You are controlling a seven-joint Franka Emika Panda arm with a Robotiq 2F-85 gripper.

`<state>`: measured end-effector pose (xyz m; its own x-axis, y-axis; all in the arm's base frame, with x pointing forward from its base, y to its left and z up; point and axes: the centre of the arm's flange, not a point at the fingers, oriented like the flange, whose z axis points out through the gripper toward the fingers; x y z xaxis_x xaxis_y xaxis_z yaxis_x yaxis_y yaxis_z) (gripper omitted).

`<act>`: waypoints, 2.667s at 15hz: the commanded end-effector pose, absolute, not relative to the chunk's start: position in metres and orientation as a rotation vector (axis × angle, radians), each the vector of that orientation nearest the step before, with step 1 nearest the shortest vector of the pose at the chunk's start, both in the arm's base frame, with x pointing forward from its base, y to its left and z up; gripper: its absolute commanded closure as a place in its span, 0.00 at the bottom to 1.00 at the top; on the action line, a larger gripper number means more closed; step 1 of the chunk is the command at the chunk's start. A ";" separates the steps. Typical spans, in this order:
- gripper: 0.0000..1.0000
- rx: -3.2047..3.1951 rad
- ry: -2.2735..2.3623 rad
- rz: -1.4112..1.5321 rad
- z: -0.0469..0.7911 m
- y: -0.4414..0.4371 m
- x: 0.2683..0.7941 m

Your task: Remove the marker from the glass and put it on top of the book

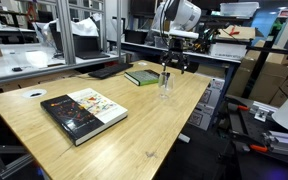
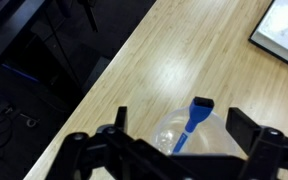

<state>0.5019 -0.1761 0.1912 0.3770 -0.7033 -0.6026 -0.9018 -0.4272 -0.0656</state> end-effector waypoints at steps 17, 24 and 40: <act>0.00 -2.143 1.478 0.737 0.185 -0.173 0.526; 0.00 -2.151 1.474 0.756 0.177 -0.171 0.534; 0.95 -2.148 1.469 0.754 0.176 -0.174 0.543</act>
<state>0.5381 -0.1717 0.1745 0.3038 -0.7073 -0.6383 -0.9303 -0.3649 -0.0384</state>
